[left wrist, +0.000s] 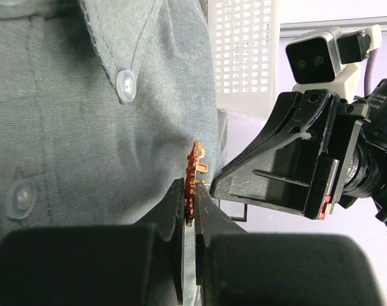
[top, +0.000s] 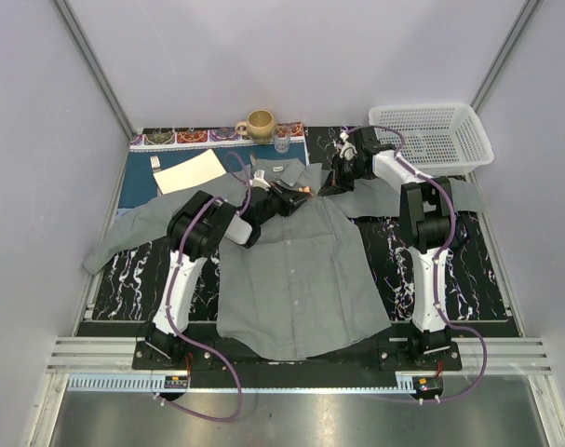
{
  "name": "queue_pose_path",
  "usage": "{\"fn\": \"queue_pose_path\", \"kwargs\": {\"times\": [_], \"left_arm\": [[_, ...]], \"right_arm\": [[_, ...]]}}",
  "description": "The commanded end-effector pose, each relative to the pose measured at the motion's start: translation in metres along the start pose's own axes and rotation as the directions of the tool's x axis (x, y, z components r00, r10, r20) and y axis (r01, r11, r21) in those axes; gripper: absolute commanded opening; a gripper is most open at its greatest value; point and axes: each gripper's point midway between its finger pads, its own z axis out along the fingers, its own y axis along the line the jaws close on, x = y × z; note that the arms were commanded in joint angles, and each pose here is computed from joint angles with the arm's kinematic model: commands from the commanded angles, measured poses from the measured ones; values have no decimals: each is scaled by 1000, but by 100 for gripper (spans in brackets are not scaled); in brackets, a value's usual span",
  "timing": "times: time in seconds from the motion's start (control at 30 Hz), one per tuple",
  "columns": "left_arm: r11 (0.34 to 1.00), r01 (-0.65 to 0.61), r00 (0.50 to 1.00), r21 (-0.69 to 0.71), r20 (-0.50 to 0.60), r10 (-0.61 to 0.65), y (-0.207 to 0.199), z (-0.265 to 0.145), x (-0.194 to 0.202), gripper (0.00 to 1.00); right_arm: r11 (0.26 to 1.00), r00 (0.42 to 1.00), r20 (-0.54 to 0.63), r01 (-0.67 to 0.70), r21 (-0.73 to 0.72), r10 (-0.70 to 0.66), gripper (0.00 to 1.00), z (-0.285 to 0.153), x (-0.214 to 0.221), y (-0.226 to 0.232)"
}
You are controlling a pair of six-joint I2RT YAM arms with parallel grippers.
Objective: Pin the brooch onto the clothing
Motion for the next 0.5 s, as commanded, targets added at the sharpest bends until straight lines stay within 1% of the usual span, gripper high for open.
{"fn": "queue_pose_path", "kwargs": {"times": [0.0, 0.27, 0.47], "left_arm": [[989, -70, 997, 133, -3, 71, -32, -7, -9, 0], [983, -84, 996, 163, 2, 85, -43, -9, -9, 0], [980, -99, 994, 174, -24, 105, -46, -6, 1, 0]], "right_arm": [[997, 997, 50, 62, -51, -60, 0, -4, -13, 26], [997, 997, 57, 57, -42, -55, 0, -3, -15, 24], [997, 997, 55, 57, -50, -54, 0, -2, -15, 25]]}}
